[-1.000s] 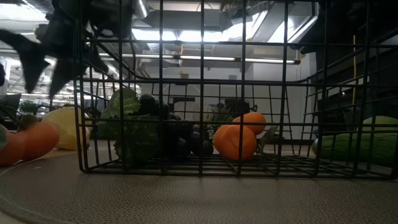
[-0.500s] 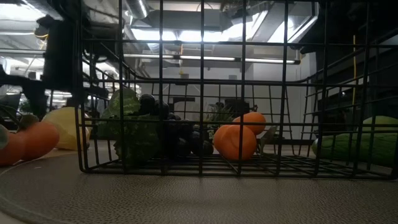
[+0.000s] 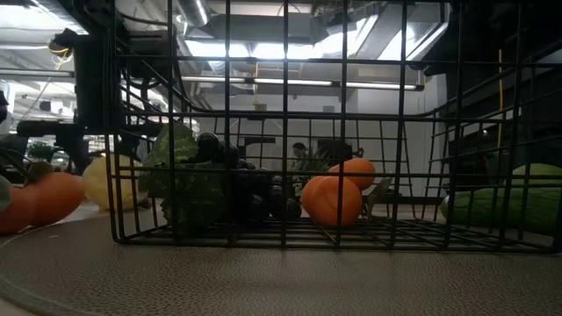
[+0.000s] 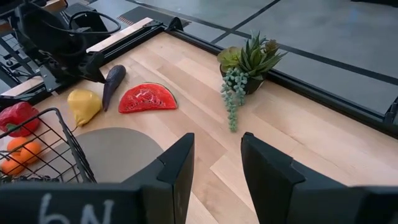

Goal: Build produce basket
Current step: Put the purple eggplant into the black wire basket

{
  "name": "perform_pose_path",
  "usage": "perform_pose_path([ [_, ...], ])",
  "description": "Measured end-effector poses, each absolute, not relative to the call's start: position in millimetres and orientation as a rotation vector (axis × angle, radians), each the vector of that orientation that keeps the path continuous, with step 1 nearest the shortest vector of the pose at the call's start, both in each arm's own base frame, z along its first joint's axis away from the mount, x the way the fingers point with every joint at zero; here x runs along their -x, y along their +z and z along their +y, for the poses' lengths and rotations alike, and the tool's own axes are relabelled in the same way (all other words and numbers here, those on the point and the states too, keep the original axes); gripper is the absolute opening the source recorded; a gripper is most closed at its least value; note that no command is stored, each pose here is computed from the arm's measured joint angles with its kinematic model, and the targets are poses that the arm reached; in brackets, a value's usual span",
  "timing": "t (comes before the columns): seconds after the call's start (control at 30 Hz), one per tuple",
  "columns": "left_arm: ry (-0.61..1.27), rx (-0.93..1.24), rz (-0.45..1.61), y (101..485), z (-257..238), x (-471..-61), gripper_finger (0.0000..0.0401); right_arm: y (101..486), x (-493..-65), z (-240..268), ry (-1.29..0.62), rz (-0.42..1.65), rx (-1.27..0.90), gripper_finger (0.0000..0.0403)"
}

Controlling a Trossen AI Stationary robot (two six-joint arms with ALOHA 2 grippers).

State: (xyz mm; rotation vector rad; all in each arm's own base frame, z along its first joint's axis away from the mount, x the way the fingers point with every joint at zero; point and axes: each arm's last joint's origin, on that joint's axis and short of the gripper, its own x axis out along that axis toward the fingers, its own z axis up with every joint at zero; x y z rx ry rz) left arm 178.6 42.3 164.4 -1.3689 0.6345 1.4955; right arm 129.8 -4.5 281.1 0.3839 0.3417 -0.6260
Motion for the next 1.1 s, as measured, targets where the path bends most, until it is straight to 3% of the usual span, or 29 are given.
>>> perform_pose_path([
  [0.77,1.543,1.392,0.504,154.7,64.5,-189.3,0.0166,281.1,-129.9,-4.4,-0.627,0.341,-0.387,0.0134],
  [1.1,1.681,1.306,0.657,130.2,64.2,-190.0,0.0166,281.1,-129.9,-4.4,-0.626,0.34,-0.39,0.0134],
])
